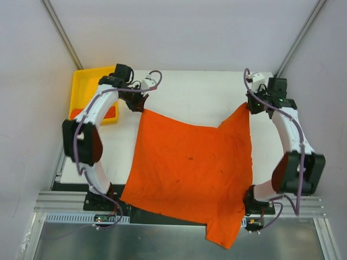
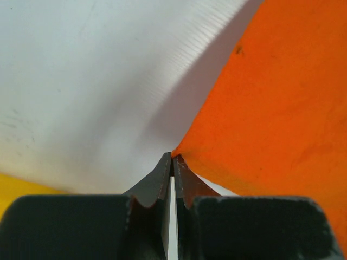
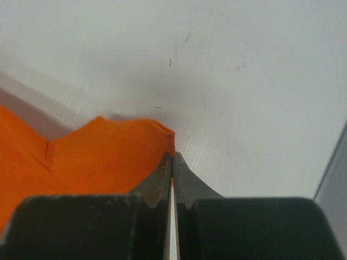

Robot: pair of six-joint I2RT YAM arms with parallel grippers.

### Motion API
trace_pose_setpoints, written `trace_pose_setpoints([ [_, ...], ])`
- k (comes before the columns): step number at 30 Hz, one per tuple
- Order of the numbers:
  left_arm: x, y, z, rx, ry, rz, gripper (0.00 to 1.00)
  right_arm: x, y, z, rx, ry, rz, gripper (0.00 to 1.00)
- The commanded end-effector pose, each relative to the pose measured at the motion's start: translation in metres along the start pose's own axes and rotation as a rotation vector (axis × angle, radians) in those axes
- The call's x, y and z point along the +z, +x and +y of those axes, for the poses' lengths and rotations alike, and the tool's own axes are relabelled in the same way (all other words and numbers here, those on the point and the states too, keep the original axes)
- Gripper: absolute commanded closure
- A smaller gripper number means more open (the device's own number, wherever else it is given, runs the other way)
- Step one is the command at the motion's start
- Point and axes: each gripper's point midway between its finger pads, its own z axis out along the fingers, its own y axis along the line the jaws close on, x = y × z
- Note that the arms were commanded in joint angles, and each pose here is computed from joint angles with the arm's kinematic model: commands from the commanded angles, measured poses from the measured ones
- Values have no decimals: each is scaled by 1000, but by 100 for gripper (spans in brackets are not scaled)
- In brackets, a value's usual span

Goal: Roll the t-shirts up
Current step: Flatten out the T-shirt at the center of the board.

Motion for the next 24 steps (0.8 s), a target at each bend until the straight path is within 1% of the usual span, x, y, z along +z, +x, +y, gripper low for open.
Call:
trace_pose_setpoints([
  [1, 49, -14, 59, 36, -41, 37, 100, 66, -21, -36, -87, 30, -16, 99],
  [2, 65, -12, 75, 37, -49, 57, 100, 79, -19, -46, -100, 45, 13, 99],
  [3, 71, -13, 82, 37, -58, 61, 100, 85, -40, -59, -116, 76, -11, 99],
  [4, 77, -12, 92, 32, -74, 74, 100, 94, -47, -69, -125, 97, -9, 99],
  [5, 86, -13, 111, 26, -119, 97, 100, 126, -28, -78, -125, 112, 71, 99],
  [6, 89, -13, 122, 22, -152, 108, 100, 135, -31, -86, -133, 137, 79, 99],
  [7, 91, -14, 131, 20, -178, 116, 100, 141, -55, -100, -152, 175, 44, 99],
  [8, 98, -18, 145, 22, -206, 116, 100, 163, -42, -104, -152, 186, 94, 99],
  [9, 98, -19, 155, 31, -241, 127, 100, 172, -48, -109, -158, 196, 91, 99],
  [10, 93, -31, 165, 47, -275, 105, 100, 173, -72, -118, -170, 224, 47, 99],
  [11, 100, -28, 171, 46, -283, 114, 100, 179, -79, -119, -175, 229, 37, 99],
  [12, 99, -30, 178, 48, -314, 117, 100, 196, -72, -121, -179, 226, 53, 99],
  [13, 98, -32, 184, 50, -336, 116, 100, 200, -78, -124, -184, 242, 40, 99],
  [14, 95, -40, 194, 54, -375, 96, 100, 199, -102, -132, -191, 285, -14, 99],
  [15, 93, -42, 199, 52, -394, 92, 100, 207, -98, -140, -187, 320, -2, 99],
  [17, 84, -49, 204, 56, -425, 72, 100, 203, -120, -146, -172, 365, -54, 99],
  [19, 80, -50, 204, 50, -423, 54, 100, 196, -131, -146, -153, 374, -87, 99],
  [20, 74, -54, 201, 54, -420, 39, 100, 196, -142, -134, -165, 352, -119, 99],
  [21, 74, -53, 201, 60, -417, 37, 100, 200, -132, -127, -165, 334, -98, 99],
  [23, 77, -44, 195, 51, -401, 53, 100, 199, -131, -117, -183, 325, -85, 99],
  [24, 79, -43, 194, 47, -394, 53, 100, 203, -121, -112, -191, 314, -58, 99],
])
